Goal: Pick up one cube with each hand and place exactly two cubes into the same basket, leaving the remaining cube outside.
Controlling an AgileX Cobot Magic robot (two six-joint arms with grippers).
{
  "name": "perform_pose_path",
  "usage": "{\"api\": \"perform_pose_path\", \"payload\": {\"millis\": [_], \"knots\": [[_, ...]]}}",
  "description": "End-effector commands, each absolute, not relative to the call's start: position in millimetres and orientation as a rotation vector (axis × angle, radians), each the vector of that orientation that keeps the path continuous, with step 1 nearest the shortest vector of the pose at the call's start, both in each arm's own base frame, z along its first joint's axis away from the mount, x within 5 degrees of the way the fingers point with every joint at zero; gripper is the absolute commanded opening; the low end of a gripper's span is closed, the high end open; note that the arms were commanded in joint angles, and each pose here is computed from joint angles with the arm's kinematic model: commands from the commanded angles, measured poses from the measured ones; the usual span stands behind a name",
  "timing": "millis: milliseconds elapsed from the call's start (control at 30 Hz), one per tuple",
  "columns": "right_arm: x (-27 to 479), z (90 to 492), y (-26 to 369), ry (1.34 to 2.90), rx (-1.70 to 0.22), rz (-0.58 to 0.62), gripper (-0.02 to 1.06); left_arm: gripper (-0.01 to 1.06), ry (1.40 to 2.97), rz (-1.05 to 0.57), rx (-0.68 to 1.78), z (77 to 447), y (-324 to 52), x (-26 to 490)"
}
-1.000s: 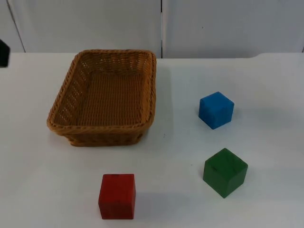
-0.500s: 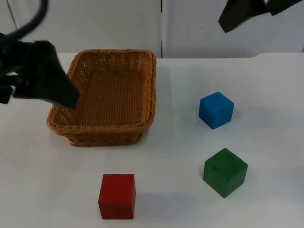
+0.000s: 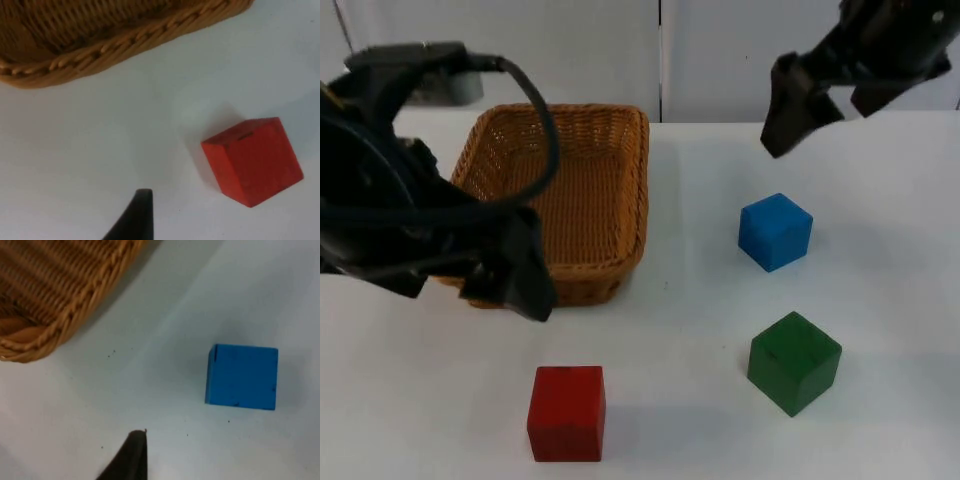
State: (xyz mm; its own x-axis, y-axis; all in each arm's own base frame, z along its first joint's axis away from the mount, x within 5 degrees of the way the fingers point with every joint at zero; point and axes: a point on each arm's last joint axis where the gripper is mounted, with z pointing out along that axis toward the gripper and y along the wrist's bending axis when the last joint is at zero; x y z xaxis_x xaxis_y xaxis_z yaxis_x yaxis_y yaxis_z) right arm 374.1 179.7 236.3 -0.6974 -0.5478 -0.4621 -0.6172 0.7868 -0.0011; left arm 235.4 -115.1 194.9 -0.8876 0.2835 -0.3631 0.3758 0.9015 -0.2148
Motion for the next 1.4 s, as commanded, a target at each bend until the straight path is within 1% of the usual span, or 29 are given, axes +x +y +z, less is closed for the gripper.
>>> {"api": "perform_pose_path", "payload": {"millis": [0, 133, 200, 333, 500, 600, 667, 867, 1033, 1367], "knots": [[382.3, 227.1, 184.0, 2.509, -0.869, 0.199, 1.04, 1.01, 2.773, -0.399, 0.448, 184.2, -118.6, 241.0], [388.4, 217.6, 186.3, 2.501, -0.852, 0.197, 1.04, 1.01, 2.821, -0.397, 0.407, 173.2, -120.7, 242.9], [394.0, 213.7, 188.9, 2.501, -0.849, 0.198, 1.04, 1.01, 2.834, -0.393, 0.415, 166.8, -127.5, 242.2], [404.1, 210.0, 193.6, 2.501, -0.836, 0.203, 1.04, 1.01, 2.836, -0.395, 0.447, 157.9, -141.7, 239.4], [415.0, 202.2, 198.7, 2.51, -0.835, 0.205, 1.04, 1.01, 2.833, -0.395, 0.36, 147.3, -151.7, 241.7], [419.3, 198.1, 200.6, 2.515, -0.84, 0.202, 1.04, 1.01, 2.838, -0.388, 0.369, 140.7, -156.8, 241.0], [424.1, 194.2, 202.7, 2.512, -0.839, 0.202, 1.04, 1.01, 2.873, -0.379, 0.378, 130.0, -163.3, 237.8], [429.8, 184.6, 205.4, 2.521, -0.839, 0.203, 1.04, 1.01, 2.936, -0.325, 0.311, 106.6, -163.6, 239.6], [435.2, 172.1, 207.6, 2.528, -0.822, 0.217, 1.04, 1.01, 2.955, -0.294, 0.288, 95.5, -162.9, 241.0], [440.9, 140.1, 207.7, 2.58, -0.818, 0.211, 1.04, 1.01, 2.934, -0.295, 0.282, 93.6, -163.5, 243.3]]}}
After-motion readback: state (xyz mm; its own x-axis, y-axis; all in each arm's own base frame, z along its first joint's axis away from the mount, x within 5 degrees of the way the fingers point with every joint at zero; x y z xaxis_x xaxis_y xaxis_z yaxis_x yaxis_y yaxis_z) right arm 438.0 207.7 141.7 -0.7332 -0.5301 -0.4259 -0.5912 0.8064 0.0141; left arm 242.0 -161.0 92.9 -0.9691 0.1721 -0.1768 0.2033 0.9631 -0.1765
